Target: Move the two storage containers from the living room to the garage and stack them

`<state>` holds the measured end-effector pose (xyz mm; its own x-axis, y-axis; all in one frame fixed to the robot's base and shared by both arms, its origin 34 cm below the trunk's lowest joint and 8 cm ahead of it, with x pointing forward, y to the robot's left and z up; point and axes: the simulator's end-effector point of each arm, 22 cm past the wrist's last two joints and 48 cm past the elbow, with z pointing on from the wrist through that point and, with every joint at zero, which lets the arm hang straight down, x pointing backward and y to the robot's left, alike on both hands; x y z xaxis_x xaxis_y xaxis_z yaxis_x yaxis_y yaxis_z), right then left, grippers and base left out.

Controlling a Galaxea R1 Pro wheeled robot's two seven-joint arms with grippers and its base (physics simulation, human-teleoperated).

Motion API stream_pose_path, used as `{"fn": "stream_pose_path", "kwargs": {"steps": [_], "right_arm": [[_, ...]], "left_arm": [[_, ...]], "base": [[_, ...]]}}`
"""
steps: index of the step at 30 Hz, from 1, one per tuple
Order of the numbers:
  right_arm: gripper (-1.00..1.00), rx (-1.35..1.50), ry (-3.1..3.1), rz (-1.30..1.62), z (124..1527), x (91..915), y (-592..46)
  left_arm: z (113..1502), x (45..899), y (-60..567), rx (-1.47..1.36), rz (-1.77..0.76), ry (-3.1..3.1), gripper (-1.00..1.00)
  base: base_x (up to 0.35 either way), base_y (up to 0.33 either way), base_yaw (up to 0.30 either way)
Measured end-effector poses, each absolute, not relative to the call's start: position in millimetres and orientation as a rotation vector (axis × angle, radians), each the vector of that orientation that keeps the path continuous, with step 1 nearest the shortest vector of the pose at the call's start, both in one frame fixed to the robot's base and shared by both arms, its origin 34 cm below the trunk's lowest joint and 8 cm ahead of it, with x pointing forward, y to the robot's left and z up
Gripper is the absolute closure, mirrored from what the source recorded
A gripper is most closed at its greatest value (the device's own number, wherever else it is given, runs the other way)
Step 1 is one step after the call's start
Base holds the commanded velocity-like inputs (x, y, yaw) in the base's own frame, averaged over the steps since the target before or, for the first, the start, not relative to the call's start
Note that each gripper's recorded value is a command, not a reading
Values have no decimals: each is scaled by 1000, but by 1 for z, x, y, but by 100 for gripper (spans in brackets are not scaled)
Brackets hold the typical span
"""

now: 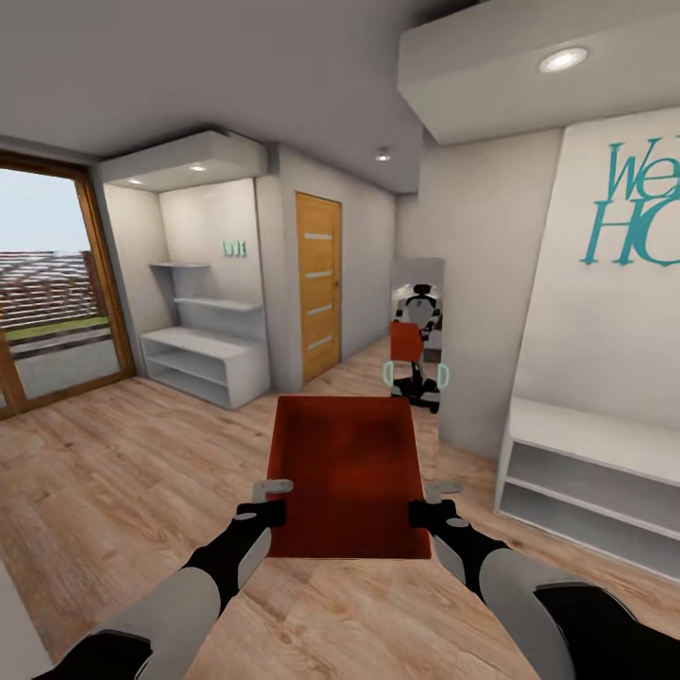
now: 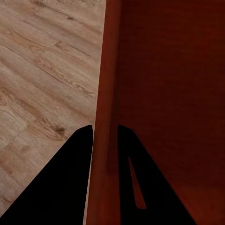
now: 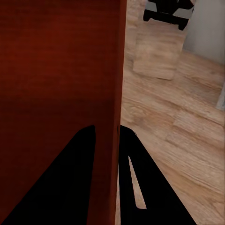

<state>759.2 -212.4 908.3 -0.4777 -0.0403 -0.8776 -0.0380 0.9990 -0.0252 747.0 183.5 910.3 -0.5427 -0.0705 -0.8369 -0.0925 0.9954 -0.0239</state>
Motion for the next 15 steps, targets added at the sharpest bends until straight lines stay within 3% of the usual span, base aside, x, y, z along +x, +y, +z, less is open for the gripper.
{"fn": "stream_pose_path", "kwargs": {"steps": [15], "right_arm": [[100, -53, 2071, -1, 908, 759, -212]], "left_arm": [[911, 747, 184, -112, 29, 2148, 100]], "base": [[318, -94, 0]]}}
